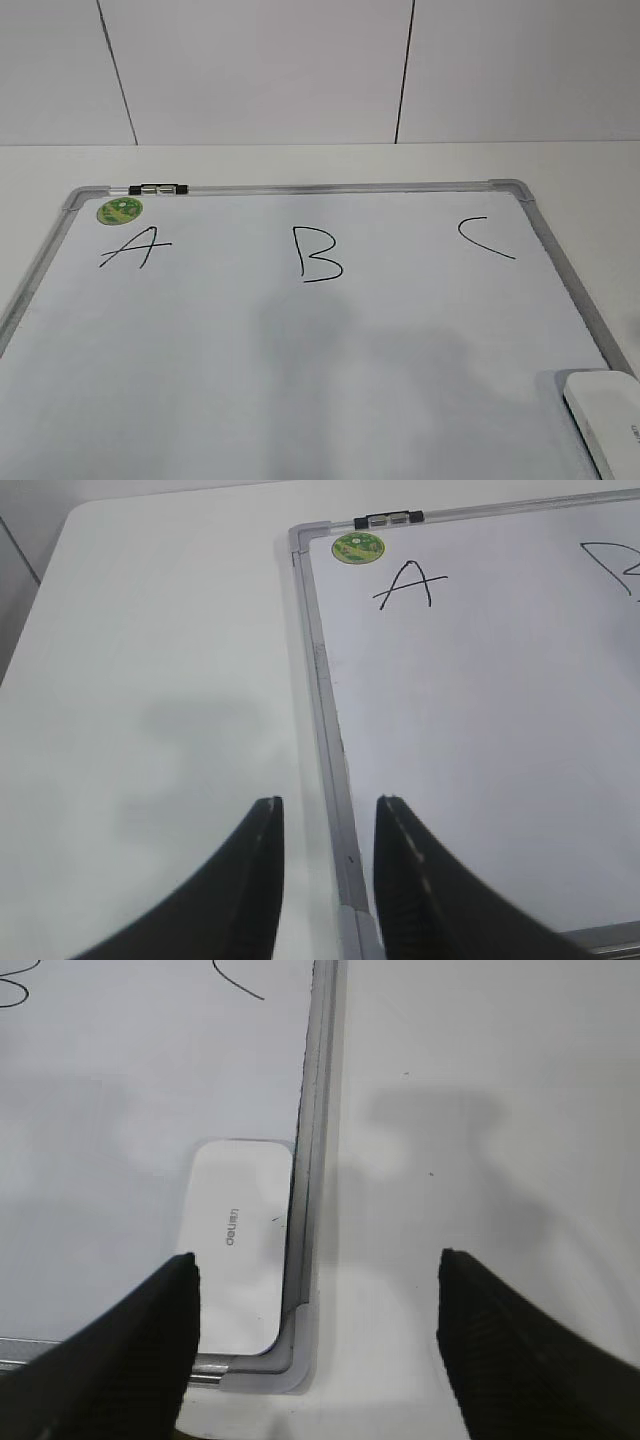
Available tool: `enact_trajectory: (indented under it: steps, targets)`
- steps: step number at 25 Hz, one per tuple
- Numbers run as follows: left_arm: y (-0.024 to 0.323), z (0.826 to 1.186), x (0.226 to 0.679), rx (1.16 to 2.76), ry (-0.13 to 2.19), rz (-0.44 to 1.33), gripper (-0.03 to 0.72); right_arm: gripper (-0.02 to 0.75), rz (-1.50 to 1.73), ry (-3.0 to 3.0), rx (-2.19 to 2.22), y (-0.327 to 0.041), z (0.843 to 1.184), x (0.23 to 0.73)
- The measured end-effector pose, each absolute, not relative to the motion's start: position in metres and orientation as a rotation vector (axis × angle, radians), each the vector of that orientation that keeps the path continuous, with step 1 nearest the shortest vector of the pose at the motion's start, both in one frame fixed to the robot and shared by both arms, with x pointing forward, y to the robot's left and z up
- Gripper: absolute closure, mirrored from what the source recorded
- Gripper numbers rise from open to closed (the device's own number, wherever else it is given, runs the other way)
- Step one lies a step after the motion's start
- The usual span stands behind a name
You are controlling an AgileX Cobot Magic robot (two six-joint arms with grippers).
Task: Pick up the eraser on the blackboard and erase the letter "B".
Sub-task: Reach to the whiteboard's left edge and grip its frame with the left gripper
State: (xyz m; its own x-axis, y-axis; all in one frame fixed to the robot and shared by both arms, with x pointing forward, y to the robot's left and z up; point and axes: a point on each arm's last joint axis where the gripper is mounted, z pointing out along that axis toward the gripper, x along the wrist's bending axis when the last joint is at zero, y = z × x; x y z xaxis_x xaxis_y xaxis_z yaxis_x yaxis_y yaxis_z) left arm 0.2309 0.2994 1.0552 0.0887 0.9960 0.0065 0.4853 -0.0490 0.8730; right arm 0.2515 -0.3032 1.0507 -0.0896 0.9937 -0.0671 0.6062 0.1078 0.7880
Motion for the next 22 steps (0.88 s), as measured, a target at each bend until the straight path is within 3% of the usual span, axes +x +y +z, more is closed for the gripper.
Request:
enact_trajectory:
  steps: [8, 14, 22]
  targets:
    - [0.299, 1.055, 0.241, 1.678, 1.531, 0.841, 0.45, 0.166, 0.732, 1.812, 1.77, -0.299, 1.047, 0.276]
    - [0.297, 1.064, 0.28, 1.829, 1.674, 0.686, 0.449, 0.166, 0.629, 1.865, 1.891, -0.296, 1.053, 0.291]
    - [0.293, 1.084, 0.343, 1.903, 1.854, 0.499, 0.45, 0.166, 0.486, 1.95, 2.023, -0.291, 1.062, 0.317]
